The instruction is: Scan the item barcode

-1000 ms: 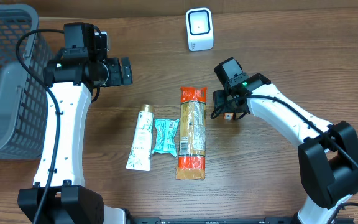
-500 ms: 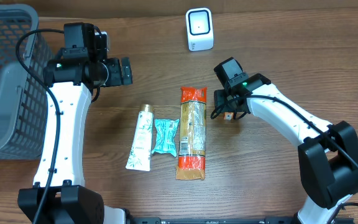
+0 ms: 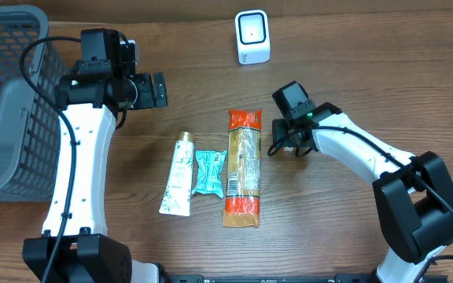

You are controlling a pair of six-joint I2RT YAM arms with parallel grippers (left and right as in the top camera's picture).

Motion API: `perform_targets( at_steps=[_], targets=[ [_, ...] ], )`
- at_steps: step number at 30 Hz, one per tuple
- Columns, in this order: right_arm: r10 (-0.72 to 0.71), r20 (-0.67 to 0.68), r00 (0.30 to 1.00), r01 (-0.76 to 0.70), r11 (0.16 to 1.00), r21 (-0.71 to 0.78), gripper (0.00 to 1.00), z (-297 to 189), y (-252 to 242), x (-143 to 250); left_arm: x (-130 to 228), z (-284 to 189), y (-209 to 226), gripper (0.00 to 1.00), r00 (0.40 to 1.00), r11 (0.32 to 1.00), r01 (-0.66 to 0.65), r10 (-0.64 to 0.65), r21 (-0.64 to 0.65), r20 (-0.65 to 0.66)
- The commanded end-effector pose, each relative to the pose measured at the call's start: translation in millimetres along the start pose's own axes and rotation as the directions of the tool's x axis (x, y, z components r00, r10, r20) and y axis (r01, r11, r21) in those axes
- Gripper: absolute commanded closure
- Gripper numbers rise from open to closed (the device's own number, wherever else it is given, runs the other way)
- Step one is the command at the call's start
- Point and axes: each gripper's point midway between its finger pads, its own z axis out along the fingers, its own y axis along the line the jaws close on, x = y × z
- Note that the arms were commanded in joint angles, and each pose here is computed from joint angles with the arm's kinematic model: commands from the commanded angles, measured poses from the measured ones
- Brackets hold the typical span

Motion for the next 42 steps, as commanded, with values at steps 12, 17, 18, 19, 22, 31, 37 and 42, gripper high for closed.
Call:
perform_targets(
  at_steps=[12, 17, 18, 19, 22, 31, 37, 42],
  targets=[
    [0.011, 0.035, 0.999, -0.011, 1.0, 0.0, 0.67, -7, 1, -4, -5, -5, 0, 0.0, 1.0, 1.0, 0.012, -0.012, -0.003, 0.02],
    [0.011, 0.035, 0.999, -0.011, 1.0, 0.001, 0.45, -6, 1, -4, -5, -5, 0, 0.0, 1.0, 1.0, 0.012, -0.012, -0.003, 0.02],
    [0.011, 0.035, 0.999, -0.011, 1.0, 0.0, 0.46, -7, 1, -4, -5, -5, 0, 0.0, 1.0, 1.0, 0.012, -0.012, -0.003, 0.02],
    [0.011, 0.035, 0.999, -0.011, 1.0, 0.001, 0.58, -6, 1, -4, -5, -5, 0, 0.0, 1.0, 1.0, 0.012, -0.012, -0.003, 0.02],
    [0.011, 0.034, 0.999, -0.011, 1.0, 0.001, 0.77, -6, 0, -4, -5, -5, 0, 0.0, 1.0, 1.0, 0.012, -0.012, -0.003, 0.02],
    [0.012, 0.056, 0.998, -0.012, 1.0, -0.008, 0.32, -7, 2, -10, -5, -5, 0, 0.0, 1.0, 1.0, 0.012, -0.011, -0.003, 0.02],
    [0.02, 0.152, 0.988, -0.023, 1.0, 0.017, 0.62, -9, 0, -31, -5, -5, 0, 0.0, 1.0, 1.0, 0.012, -0.012, -0.003, 0.02],
    [0.021, 0.156, 0.988, -0.024, 1.0, 0.014, 0.06, -9, 0, -32, -5, -5, 0, 0.0, 1.0, 1.0, 0.012, -0.012, -0.003, 0.02]
  ],
)
